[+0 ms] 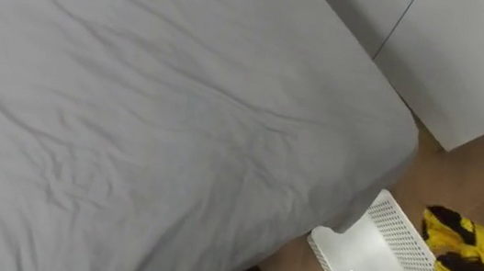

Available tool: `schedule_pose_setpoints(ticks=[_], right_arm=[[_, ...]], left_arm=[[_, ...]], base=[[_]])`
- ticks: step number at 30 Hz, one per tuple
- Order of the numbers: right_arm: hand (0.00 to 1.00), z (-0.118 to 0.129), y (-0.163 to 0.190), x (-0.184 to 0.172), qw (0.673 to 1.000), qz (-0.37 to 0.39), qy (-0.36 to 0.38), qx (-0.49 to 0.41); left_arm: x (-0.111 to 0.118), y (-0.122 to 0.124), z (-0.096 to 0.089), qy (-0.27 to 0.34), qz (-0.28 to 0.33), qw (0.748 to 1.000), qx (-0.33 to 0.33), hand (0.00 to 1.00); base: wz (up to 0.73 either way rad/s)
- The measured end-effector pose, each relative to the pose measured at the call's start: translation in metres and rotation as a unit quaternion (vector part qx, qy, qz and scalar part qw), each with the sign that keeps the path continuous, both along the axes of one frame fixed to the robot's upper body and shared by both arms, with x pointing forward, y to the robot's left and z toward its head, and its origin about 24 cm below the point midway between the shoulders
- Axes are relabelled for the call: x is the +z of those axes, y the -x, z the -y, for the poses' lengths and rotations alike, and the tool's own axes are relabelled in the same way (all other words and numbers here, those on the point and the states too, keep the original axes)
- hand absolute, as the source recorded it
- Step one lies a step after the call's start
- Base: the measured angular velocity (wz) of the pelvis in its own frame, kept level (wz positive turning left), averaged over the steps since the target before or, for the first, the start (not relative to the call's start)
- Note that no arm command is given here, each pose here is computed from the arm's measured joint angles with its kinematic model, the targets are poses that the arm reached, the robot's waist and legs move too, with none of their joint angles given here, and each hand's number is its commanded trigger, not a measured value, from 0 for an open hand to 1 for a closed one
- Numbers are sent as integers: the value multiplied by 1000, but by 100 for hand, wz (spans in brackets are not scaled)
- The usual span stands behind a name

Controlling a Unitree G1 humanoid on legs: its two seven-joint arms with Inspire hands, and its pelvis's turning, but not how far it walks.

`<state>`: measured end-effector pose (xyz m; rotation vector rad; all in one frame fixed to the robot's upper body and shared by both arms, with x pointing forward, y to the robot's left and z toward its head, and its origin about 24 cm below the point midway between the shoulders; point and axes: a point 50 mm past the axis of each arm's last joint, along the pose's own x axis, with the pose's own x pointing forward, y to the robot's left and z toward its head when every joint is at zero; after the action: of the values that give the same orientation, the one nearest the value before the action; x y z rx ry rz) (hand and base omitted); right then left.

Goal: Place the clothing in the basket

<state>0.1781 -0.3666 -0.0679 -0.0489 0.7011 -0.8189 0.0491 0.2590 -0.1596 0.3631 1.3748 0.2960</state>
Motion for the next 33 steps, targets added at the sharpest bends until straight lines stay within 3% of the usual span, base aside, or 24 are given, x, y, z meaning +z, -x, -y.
schedule_pose_setpoints(ticks=[19, 33], right_arm=[[0, 2, 4, -1, 1000, 6, 1, -16], [0, 0, 36, -17, 999, -46, -7, -8]], left_arm=[[4, -6, -9, -12, 11, 1000, -4, 0], [4, -9, -10, -14, 14, 1000, -5, 0]], base=[[3], [8]])
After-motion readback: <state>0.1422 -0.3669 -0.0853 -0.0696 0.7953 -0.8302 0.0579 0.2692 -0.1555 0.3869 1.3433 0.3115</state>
